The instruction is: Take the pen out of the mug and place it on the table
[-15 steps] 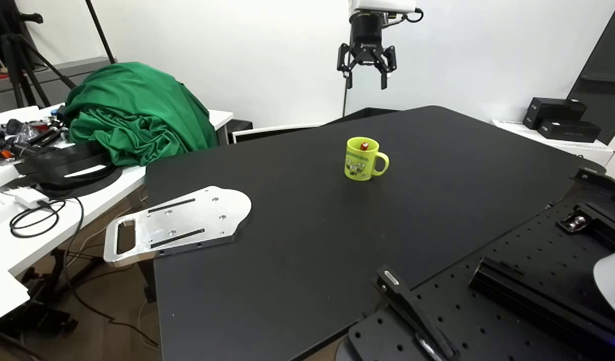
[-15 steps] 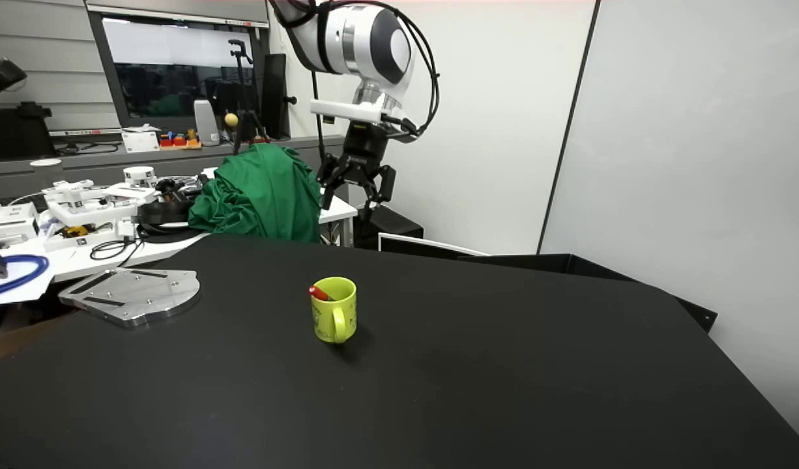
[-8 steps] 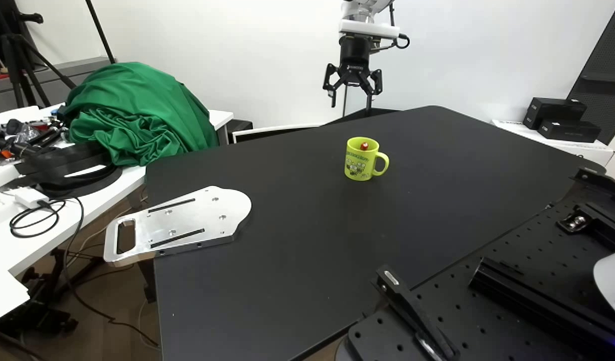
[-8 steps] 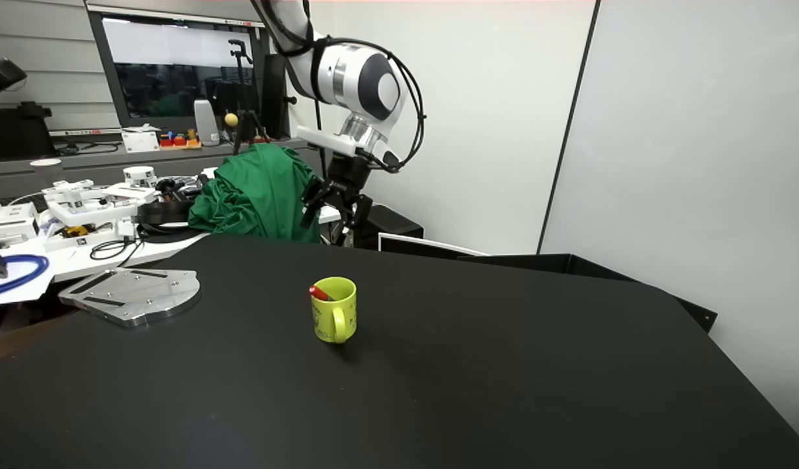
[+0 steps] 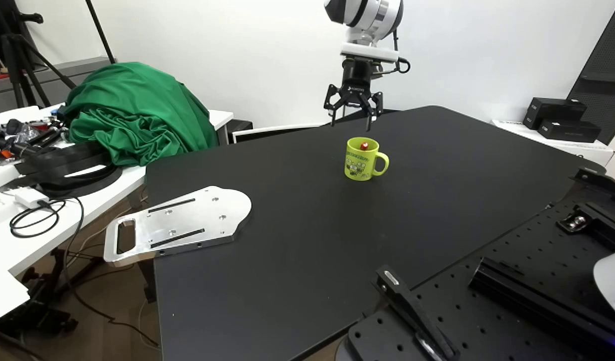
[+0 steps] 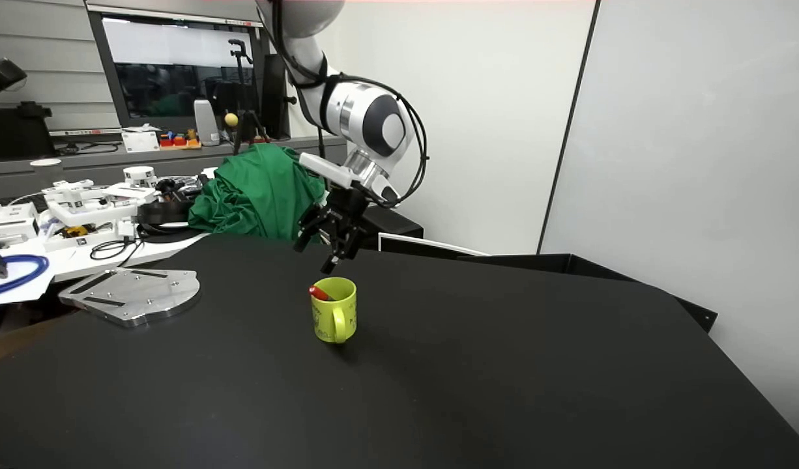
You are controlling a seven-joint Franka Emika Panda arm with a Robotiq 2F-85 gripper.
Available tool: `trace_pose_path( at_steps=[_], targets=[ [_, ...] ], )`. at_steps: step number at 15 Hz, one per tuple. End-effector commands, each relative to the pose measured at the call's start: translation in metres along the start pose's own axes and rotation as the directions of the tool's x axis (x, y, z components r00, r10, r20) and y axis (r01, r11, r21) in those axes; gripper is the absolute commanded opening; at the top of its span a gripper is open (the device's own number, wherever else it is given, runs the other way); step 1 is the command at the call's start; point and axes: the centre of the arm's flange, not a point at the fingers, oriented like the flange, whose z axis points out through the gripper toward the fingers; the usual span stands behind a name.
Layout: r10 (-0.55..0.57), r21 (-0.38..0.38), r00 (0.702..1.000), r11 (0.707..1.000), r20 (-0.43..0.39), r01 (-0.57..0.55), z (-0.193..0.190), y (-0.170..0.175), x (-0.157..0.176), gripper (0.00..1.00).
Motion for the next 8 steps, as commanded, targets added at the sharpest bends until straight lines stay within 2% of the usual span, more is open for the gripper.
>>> trace_pose_path(
  at_steps=[1,4,8],
  targets=[
    [0.036,0.048,0.999,0.998,0.035,-0.038,0.002,0.016,0.005,1.0],
    [0.06,0.077,0.995,0.995,0.085,-0.067,0.008,0.028,0.006,1.0],
    [0.067,0.093,0.993,0.993,0.1,-0.076,0.009,0.04,0.006,1.0]
  ],
)
